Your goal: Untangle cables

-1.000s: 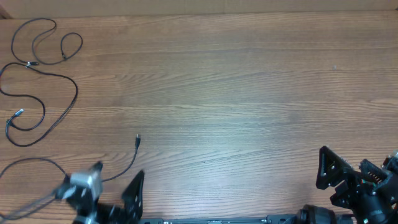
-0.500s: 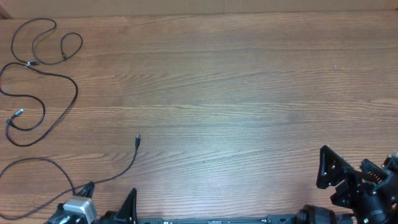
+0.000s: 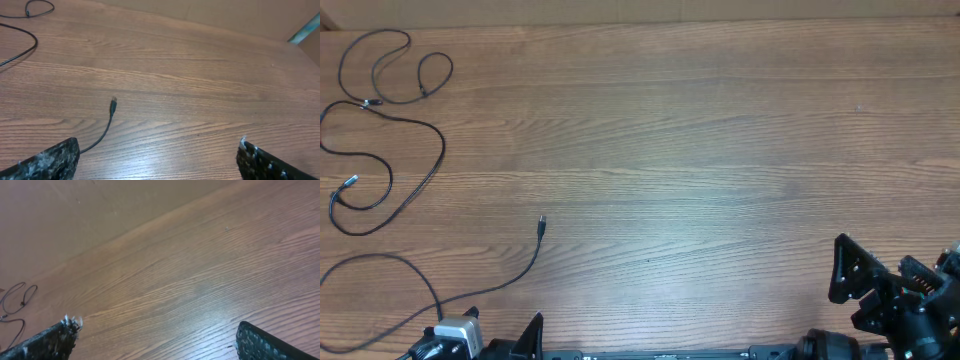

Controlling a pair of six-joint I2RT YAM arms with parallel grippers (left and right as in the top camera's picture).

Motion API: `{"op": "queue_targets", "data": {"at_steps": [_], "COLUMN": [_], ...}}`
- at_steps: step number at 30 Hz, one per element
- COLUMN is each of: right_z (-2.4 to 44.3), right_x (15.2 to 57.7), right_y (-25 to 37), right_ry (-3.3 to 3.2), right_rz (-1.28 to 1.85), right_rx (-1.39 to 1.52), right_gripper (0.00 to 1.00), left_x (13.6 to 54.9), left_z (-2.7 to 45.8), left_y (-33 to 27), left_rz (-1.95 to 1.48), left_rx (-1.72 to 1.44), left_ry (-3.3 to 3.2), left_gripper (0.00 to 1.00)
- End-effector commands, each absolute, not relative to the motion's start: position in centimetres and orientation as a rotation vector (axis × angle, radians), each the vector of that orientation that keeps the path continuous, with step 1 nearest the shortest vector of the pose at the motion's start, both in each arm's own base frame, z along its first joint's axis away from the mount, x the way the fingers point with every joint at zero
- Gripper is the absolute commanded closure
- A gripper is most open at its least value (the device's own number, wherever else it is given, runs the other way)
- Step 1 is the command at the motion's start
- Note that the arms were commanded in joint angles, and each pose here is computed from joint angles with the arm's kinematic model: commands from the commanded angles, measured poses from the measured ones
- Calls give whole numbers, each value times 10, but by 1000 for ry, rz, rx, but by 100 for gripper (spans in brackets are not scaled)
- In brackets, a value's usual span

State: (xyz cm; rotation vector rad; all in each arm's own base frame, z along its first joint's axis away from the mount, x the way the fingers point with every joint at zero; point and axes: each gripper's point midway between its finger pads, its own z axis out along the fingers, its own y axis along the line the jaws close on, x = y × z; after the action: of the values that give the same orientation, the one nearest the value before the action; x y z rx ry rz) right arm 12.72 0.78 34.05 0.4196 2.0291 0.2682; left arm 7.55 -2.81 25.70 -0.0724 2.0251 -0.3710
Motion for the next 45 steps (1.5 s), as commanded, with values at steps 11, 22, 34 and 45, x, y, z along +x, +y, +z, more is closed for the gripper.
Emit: {"op": "queue_targets", "data": {"at_steps": [11,22,34,45], "right_z": [315,280,224,202], "right_x": [118,179,229,239], "right_y": [0,26,34,34], "right_ry": [2123,1937,1681,1522], "right_rz": [216,363,319,311], "right_rx": [489,199,14,-10], "right_gripper": [0,0,0,0], "left_x": [75,75,75,75], "left_z": [256,256,256,256], "left_y": [-29,-29,-29,-29], "left_rz": [-384,-384,-384,-384], "left_rx": [-78,-78,-78,-78], "left_ry": [2022,2022,2022,2022], "left_gripper": [0,0,0,0]}}
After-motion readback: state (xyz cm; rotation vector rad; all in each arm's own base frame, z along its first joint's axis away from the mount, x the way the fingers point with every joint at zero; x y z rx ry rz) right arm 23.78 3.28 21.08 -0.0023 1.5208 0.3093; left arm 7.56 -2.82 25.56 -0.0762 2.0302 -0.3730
